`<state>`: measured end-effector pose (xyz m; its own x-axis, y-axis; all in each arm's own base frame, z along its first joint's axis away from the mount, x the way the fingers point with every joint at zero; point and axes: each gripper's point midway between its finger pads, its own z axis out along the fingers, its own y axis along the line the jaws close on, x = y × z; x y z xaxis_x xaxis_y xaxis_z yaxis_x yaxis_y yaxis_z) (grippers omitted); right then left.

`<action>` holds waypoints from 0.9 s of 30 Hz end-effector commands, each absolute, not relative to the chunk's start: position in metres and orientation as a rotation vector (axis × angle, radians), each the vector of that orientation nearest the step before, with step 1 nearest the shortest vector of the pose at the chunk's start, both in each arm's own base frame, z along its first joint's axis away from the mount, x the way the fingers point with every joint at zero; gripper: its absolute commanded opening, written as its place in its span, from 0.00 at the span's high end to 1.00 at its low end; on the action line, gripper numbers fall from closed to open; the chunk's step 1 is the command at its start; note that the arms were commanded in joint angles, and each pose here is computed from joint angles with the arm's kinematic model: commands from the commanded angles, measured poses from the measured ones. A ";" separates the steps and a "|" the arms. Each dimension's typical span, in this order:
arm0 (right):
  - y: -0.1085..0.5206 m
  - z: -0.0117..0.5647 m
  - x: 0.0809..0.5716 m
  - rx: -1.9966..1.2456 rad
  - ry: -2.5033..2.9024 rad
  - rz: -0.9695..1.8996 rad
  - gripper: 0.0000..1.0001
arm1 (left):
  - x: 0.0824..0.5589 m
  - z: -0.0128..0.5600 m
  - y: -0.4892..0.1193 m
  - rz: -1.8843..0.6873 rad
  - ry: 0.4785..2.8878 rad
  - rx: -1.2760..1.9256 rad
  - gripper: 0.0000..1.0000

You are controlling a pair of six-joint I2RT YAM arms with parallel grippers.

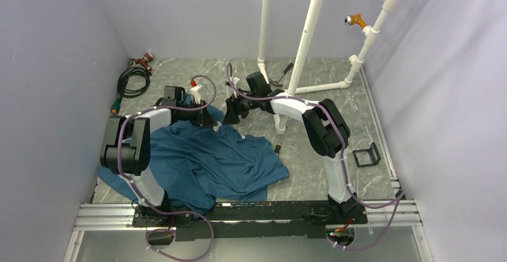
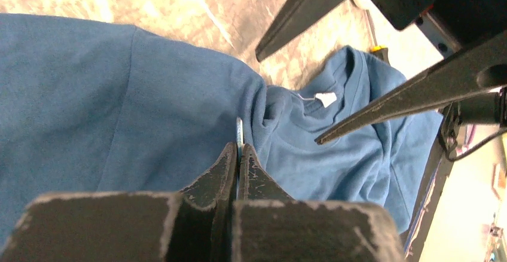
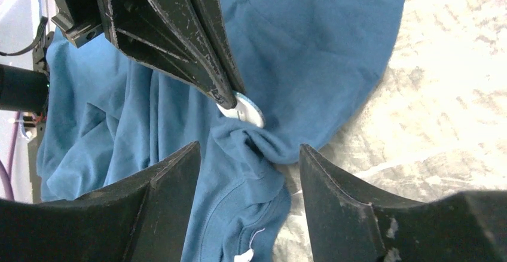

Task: Remove the brooch from the garment

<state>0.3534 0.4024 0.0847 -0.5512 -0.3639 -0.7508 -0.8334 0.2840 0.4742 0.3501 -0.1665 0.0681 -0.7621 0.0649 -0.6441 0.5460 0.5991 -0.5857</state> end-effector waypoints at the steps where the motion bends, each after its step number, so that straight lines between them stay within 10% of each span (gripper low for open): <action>1: 0.409 0.123 0.357 -1.170 1.840 1.209 0.35 | 0.343 0.096 -0.167 -1.101 2.162 0.670 1.00; 14: 0.418 0.151 0.328 -1.349 1.585 1.320 0.17 | 0.314 0.113 -0.157 -1.179 1.981 0.931 1.00; 27: 0.434 0.146 0.308 -1.367 1.537 1.442 0.43 | 0.297 0.122 -0.158 -1.155 1.834 1.099 1.00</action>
